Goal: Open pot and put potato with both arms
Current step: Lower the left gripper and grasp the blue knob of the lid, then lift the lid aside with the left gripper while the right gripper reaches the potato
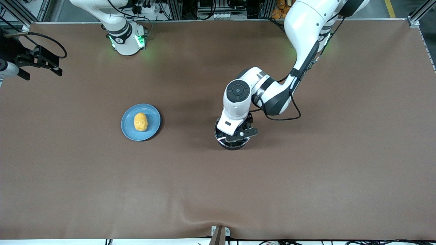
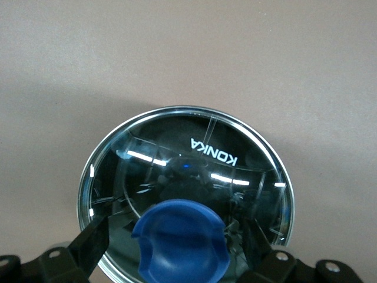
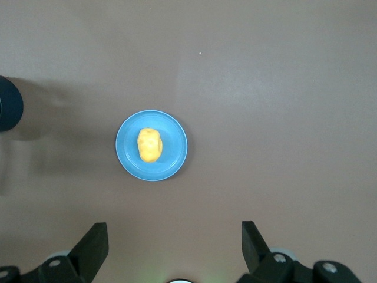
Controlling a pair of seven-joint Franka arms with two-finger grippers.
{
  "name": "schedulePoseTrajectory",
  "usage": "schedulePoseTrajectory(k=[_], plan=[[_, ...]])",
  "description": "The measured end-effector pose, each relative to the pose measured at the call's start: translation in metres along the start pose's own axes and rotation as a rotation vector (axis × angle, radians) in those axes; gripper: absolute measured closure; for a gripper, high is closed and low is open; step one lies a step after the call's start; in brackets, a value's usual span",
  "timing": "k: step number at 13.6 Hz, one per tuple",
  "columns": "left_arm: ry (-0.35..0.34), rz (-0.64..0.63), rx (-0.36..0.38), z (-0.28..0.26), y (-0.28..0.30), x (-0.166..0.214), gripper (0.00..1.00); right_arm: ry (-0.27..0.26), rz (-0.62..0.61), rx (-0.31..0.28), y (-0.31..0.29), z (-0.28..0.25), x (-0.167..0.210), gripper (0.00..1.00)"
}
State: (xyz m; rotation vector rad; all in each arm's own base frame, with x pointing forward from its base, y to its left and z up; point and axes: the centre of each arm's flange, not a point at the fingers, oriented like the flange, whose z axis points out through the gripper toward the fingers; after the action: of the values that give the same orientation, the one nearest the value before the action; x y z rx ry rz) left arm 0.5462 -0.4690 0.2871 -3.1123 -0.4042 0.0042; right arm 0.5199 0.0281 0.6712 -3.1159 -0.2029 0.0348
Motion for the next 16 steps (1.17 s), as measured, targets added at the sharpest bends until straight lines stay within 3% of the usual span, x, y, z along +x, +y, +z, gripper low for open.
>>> schedulePoseTrajectory(k=[2,6,10,14,16], plan=[[0.000,-0.005,0.000,0.000,0.000,0.000,0.00,0.000,0.000,0.000,0.000,0.000,0.000,0.00],[0.014,-0.047,0.003,0.000,0.001,0.000,0.40,-0.004,0.000,0.001,0.000,0.002,0.002,0.00],[0.030,-0.075,-0.011,-0.011,0.002,0.004,0.39,-0.050,-0.014,0.006,-0.005,0.028,0.019,0.00],[0.079,-0.108,-0.039,-0.082,-0.012,0.022,0.39,-0.126,-0.020,0.019,-0.003,0.091,0.058,0.00],[0.096,-0.146,-0.039,-0.117,-0.043,0.048,0.39,-0.175,-0.023,0.028,-0.002,0.139,0.083,0.00]])
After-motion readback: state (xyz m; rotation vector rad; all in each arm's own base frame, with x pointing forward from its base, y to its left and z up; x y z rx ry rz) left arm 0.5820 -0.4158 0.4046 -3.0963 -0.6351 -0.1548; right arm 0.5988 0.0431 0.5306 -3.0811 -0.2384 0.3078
